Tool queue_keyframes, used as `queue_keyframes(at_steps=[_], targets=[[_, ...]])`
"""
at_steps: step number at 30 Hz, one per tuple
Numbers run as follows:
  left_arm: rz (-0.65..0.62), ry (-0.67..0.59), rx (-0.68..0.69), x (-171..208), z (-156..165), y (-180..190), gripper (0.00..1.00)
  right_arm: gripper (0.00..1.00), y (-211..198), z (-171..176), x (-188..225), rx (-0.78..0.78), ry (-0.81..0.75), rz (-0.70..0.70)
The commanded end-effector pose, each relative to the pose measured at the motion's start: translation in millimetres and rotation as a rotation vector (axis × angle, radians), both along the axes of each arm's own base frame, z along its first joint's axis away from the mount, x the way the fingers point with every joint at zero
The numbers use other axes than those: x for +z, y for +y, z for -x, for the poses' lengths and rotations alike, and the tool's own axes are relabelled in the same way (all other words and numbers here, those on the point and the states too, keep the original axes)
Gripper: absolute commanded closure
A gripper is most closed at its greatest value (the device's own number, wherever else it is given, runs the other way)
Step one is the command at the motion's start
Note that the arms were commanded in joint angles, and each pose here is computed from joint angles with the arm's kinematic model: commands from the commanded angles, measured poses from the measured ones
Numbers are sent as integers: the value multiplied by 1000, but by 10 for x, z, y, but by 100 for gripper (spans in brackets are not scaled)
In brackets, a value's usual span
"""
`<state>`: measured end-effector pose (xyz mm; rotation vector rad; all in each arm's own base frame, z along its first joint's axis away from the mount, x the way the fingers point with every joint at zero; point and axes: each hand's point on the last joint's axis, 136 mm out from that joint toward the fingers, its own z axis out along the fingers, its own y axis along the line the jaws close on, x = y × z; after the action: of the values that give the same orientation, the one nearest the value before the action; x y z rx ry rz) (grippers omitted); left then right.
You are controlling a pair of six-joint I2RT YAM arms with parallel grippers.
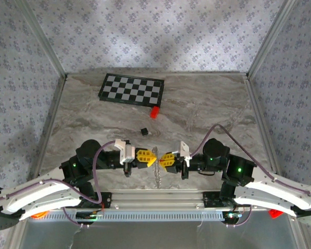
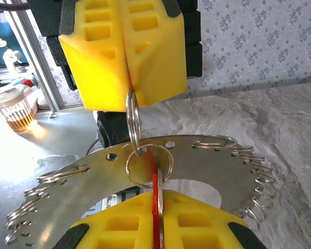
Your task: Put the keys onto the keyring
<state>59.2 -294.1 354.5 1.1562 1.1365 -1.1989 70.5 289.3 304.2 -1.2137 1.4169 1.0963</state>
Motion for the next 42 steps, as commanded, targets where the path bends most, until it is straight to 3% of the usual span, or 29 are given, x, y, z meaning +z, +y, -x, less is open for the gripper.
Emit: queue_keyframes(at_steps=[1, 8, 42], targets=[[73, -25, 8, 242, 9, 60, 100, 92, -18, -31, 11, -18, 0, -11], [70, -26, 21, 235, -7, 75, 100, 100, -49, -63, 10, -39, -11, 2], [-5, -20, 182, -153, -250, 168, 100, 100, -207, -458, 83, -249, -70, 161]])
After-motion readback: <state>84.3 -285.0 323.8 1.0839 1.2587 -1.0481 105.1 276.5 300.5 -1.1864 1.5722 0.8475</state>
